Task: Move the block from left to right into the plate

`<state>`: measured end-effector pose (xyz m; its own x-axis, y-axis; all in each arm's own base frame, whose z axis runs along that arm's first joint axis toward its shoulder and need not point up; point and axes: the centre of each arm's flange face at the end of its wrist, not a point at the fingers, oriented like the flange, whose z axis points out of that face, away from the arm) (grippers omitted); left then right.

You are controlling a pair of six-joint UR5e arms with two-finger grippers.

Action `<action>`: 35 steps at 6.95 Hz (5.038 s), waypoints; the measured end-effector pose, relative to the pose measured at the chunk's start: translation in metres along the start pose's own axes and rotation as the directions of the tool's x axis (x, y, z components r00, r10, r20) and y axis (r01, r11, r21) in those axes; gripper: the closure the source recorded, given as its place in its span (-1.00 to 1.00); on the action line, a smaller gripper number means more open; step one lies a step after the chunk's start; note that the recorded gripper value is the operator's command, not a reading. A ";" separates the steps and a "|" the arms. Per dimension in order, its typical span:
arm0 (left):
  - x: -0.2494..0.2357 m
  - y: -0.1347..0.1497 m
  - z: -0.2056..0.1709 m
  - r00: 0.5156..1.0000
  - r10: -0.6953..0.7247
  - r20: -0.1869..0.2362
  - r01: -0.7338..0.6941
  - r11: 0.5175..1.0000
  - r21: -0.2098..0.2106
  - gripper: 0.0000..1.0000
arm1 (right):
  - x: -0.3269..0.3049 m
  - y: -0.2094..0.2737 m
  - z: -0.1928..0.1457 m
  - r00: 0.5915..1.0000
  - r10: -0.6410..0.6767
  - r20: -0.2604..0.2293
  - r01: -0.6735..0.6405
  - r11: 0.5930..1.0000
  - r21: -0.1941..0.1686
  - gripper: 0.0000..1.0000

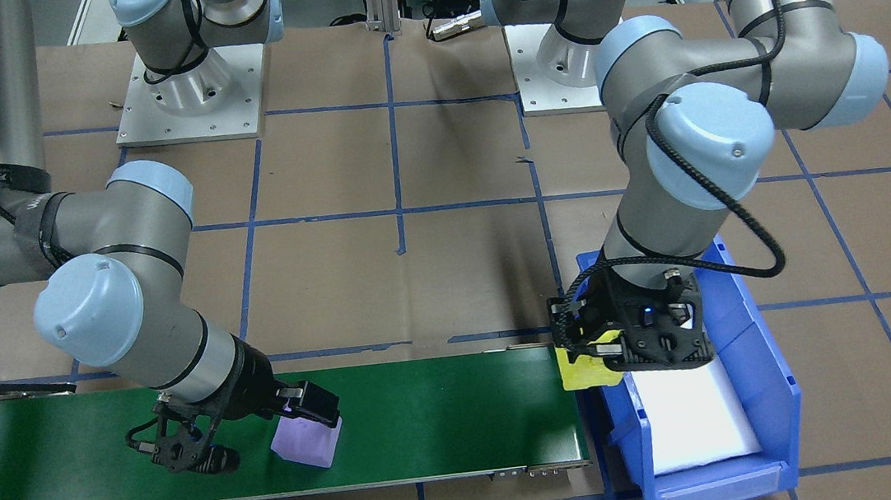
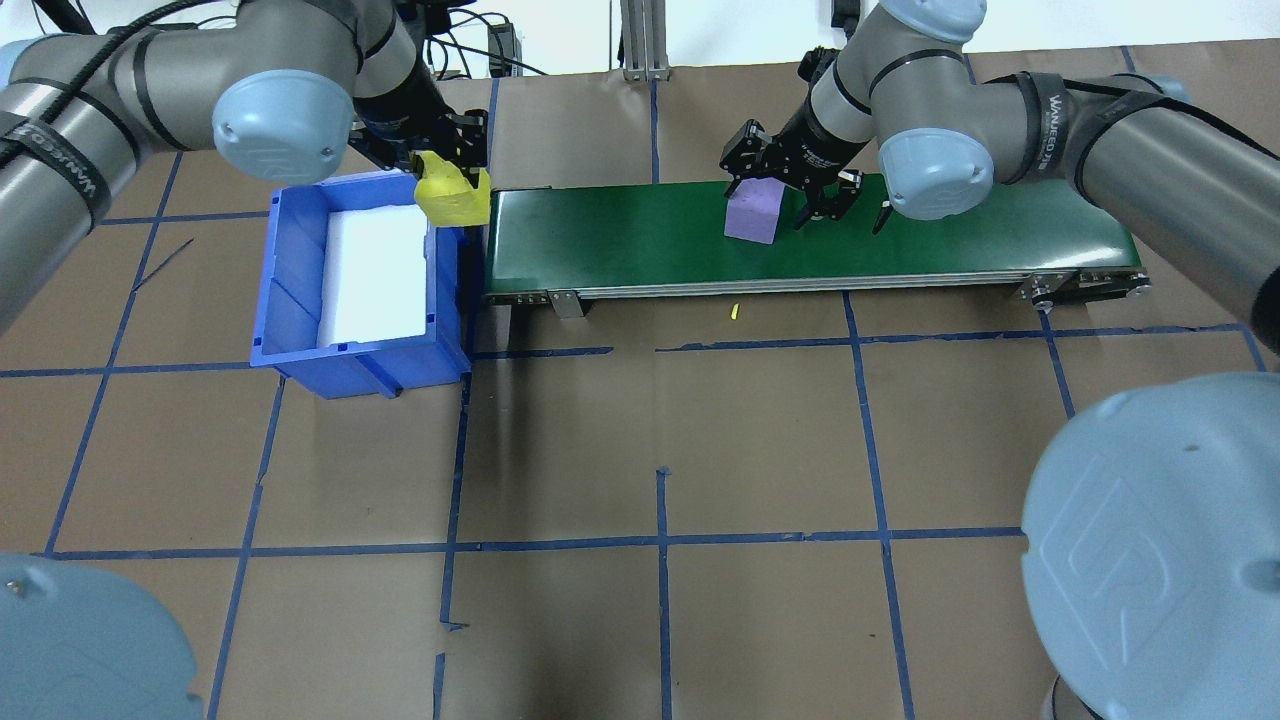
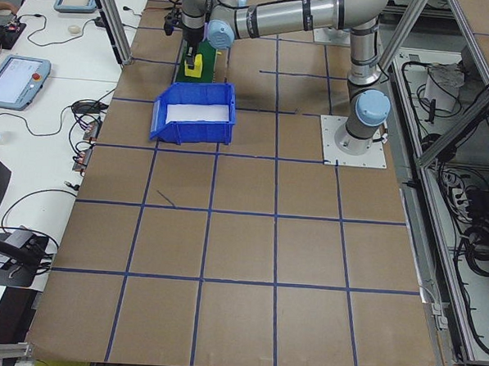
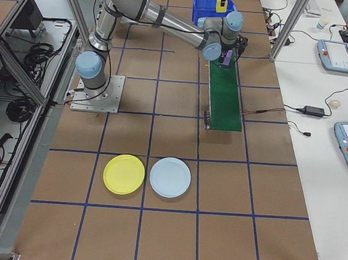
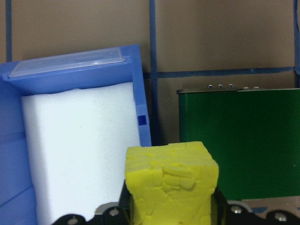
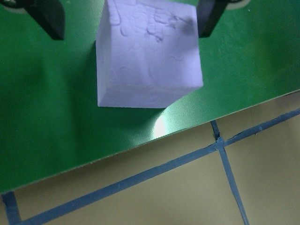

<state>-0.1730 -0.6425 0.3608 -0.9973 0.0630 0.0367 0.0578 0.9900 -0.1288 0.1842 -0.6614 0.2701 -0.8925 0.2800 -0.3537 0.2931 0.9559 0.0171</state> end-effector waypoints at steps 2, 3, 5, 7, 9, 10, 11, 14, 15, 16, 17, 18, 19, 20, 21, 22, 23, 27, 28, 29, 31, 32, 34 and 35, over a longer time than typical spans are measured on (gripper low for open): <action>0.025 -0.005 0.030 1.000 0.021 -0.002 -0.021 1.000 0.013 0.29 | 0.004 -0.002 0.003 0.999 -0.035 -0.019 0.035 0.999 0.006 0.34; 0.029 -0.011 0.044 1.000 0.026 -0.002 -0.026 0.999 0.030 0.29 | 0.011 -0.004 0.004 0.990 -0.113 -0.084 0.115 0.993 0.023 0.37; 0.031 -0.019 0.063 1.000 0.022 0.002 -0.022 0.999 0.045 0.20 | 0.032 -0.018 -0.023 0.902 -0.331 -0.277 0.354 0.934 0.037 0.37; 0.031 -0.016 0.079 1.000 0.010 0.003 -0.010 1.000 0.027 -0.52 | 0.083 -0.034 -0.100 0.748 -0.518 -0.415 0.562 0.827 -0.020 0.37; 0.031 -0.012 0.085 1.000 0.007 0.001 -0.007 1.000 0.014 -1.00 | 0.205 -0.048 -0.206 0.588 -0.667 -0.458 0.691 0.708 -0.144 0.37; 0.031 -0.010 0.081 1.000 0.007 0.001 -0.007 1.000 0.016 -1.00 | 0.284 -0.047 -0.238 0.550 -0.704 -0.449 0.703 0.680 -0.205 0.38; 0.032 -0.006 0.062 1.000 0.009 0.000 -0.009 1.000 0.027 -1.00 | 0.374 -0.035 -0.254 0.557 -0.715 -0.423 0.684 0.684 -0.254 0.39; 0.028 0.032 -0.053 0.999 0.012 0.036 -0.013 0.999 0.038 -1.00 | 0.576 0.055 -0.233 0.660 -0.675 -0.329 0.610 0.737 -0.290 -0.27; 0.023 0.053 -0.091 0.998 0.009 0.068 -0.011 0.999 0.035 -1.00 | 0.606 0.075 -0.218 0.675 -0.668 -0.315 0.602 0.744 -0.289 -0.99; 0.014 0.075 -0.123 0.996 -0.001 0.085 -0.001 1.000 0.021 -1.00 | 0.628 0.083 -0.199 0.679 -0.677 -0.283 0.609 0.735 -0.298 -1.00; 0.001 0.094 -0.143 0.996 -0.010 0.093 0.011 1.000 -0.011 -1.00 | 0.643 0.085 -0.182 0.677 -0.693 -0.247 0.622 0.718 -0.311 -1.00; -0.017 0.106 -0.152 0.995 -0.018 0.097 0.022 0.999 -0.042 -1.00 | 0.648 0.084 -0.178 0.678 -0.694 -0.240 0.624 0.717 -0.311 -0.97; -0.037 0.113 -0.160 0.995 -0.040 0.096 0.045 0.998 -0.050 -1.00 | 0.642 0.079 -0.188 0.695 -0.670 -0.263 0.605 0.741 -0.291 -0.97; -0.050 0.120 -0.164 0.994 -0.060 0.096 0.065 0.996 -0.053 -1.00 | 0.617 0.071 -0.205 0.724 -0.627 -0.288 0.574 0.779 -0.253 -0.99; -0.055 0.127 -0.163 0.993 -0.067 0.094 0.072 0.996 -0.058 -1.00 | 0.567 0.059 -0.222 0.745 -0.593 -0.306 0.551 0.805 -0.219 -0.99; -0.058 0.131 -0.163 0.994 -0.068 0.091 0.073 0.996 -0.058 -1.00 | 0.499 0.045 -0.232 0.765 -0.557 -0.325 0.524 0.830 -0.190 -0.99; -0.057 0.134 -0.163 0.994 -0.063 0.087 0.068 0.996 -0.058 -1.00 | 0.427 0.033 -0.230 0.786 -0.517 -0.339 0.494 0.855 -0.158 -0.99; -0.046 0.137 -0.164 0.996 -0.045 0.082 0.050 0.997 -0.057 -1.00 | 0.182 0.025 -0.155 0.929 -0.265 -0.256 0.275 0.961 0.002 -0.98; -0.046 0.137 -0.165 0.996 -0.044 0.081 0.049 0.997 -0.055 -1.00 | 0.140 0.025 -0.134 0.957 -0.202 -0.209 0.212 0.977 0.030 -0.98; -0.046 0.137 -0.165 0.996 -0.043 0.081 0.047 0.997 -0.055 -1.00 | 0.096 0.022 -0.111 0.979 -0.118 -0.167 0.129 0.990 0.060 -0.98; -0.046 0.136 -0.166 0.996 -0.041 0.082 0.045 0.997 -0.055 -1.00 | 0.035 0.013 -0.075 0.992 0.043 -0.122 -0.033 0.996 0.083 -0.98; -0.046 0.136 -0.166 0.996 -0.041 0.082 0.046 0.997 -0.054 -1.00 | 0.023 0.011 -0.070 0.991 0.093 -0.097 -0.085 0.993 0.082 -0.98; -0.046 0.137 -0.166 0.996 -0.043 0.082 0.048 0.997 -0.054 -1.00 | 0.016 0.009 -0.059 0.987 0.151 -0.055 -0.148 0.987 0.056 -0.98; -0.046 0.137 -0.165 0.996 -0.044 0.082 0.048 0.997 -0.056 -1.00 | 0.016 0.010 -0.054 0.986 0.160 -0.052 -0.157 0.986 0.046 -0.99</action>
<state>-0.1118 -0.4891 0.5050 -0.9992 0.0093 -0.0392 0.0121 0.9974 -0.0715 0.1540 -0.6422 0.3154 -0.8507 0.4332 -0.2978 0.4453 0.8949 0.0298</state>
